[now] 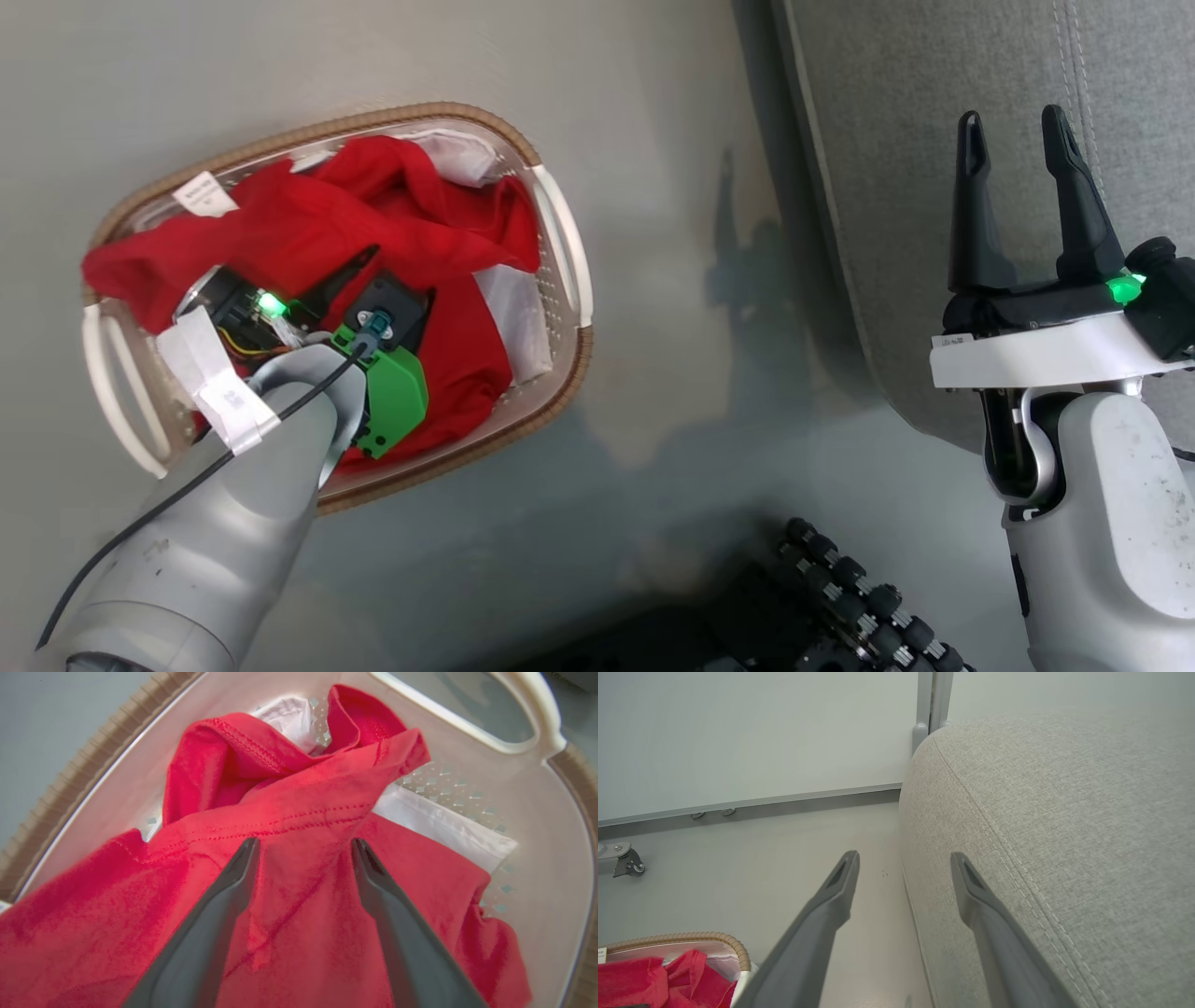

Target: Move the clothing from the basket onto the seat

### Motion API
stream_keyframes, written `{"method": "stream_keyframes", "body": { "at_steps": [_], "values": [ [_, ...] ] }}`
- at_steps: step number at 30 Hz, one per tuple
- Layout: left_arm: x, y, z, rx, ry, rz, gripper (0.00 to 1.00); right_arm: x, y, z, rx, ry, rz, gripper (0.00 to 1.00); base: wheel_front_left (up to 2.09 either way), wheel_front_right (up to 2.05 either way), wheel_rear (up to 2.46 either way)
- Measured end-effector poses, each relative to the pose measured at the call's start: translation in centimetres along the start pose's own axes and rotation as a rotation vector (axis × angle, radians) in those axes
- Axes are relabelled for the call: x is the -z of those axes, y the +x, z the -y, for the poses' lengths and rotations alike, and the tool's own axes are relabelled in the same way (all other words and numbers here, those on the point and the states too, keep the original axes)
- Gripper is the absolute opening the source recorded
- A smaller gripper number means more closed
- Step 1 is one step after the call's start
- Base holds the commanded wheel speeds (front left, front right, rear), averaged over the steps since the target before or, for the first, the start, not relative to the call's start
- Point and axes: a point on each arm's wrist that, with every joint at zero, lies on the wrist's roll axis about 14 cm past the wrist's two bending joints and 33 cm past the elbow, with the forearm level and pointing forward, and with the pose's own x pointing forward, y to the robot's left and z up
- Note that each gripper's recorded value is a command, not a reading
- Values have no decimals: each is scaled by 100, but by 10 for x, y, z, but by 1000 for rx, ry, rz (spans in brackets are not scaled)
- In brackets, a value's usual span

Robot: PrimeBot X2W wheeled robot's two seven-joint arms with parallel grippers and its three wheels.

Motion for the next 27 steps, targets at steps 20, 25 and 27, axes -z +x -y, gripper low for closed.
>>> {"method": "stream_keyframes", "body": {
  "at_steps": [20,25,27],
  "values": [
    [-39,22,-27,-114,-69,112,0,6,-4,17,45,-15,-25,100,0,0,0],
    [-65,8,-31,-134,-83,169,0,-4,-5,14,39,-23,-2,100,0,0,0],
    [-78,1,-31,-140,-83,199,0,-7,-6,13,36,-28,3,100,0,0,0]
  ]
}}
